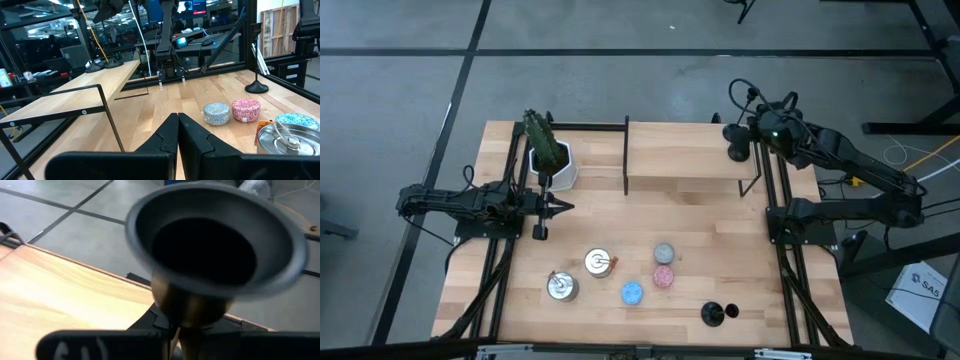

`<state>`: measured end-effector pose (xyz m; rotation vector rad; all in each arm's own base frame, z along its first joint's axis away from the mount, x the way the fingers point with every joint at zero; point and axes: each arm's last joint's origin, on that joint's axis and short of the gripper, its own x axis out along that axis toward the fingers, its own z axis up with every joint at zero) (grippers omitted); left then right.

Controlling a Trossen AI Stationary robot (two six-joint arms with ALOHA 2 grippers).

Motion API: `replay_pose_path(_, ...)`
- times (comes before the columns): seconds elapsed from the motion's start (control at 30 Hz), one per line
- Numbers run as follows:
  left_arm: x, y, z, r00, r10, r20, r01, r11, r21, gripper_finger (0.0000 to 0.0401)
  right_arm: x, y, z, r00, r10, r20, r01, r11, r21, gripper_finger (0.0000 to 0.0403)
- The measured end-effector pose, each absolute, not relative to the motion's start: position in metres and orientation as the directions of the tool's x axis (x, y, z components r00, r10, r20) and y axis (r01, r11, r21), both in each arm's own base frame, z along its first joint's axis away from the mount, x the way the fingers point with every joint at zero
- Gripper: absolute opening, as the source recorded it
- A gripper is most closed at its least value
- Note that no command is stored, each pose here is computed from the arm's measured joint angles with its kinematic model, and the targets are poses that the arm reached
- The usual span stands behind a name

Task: Pick & Place candle stick holders
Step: Put the right black candle holder on the shelf

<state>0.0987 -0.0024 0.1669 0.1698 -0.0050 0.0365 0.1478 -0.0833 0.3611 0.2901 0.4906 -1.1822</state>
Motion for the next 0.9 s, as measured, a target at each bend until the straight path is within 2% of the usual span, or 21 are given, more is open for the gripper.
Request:
replay_pose_path(0.3,0.0987,-0.0024,0.1667,0.999,0.036,0.008,-0.037,0.985,0.169,0.0004,0.1516,-0.0860,0.3594,0.249,-0.830,-0.499,0.945,0.322,-0.064,0.0018)
replay_pose_path(0.53,0.0987,-0.0024,0.1668,0.999,0.036,0.008,-0.037,0.985,0.169,0.0004,0.1518,-0.0847,0.3568,0.281,-0.795,-0.538,0.924,0.375,-0.071,0.0034)
replay_pose_path(0.7,0.0987,-0.0024,0.1669,0.999,0.036,0.008,-0.037,0.985,0.169,0.0004,0.1521,-0.0847,0.3570,0.286,-0.794,-0.537,0.924,0.377,-0.066,0.0077)
replay_pose_path(0.9,0.0987,-0.0024,0.1668,0.999,0.036,0.008,-0.037,0.985,0.169,0.0004,0.1514,-0.0832,0.3546,0.305,-0.761,-0.573,0.910,0.411,-0.061,0.0168)
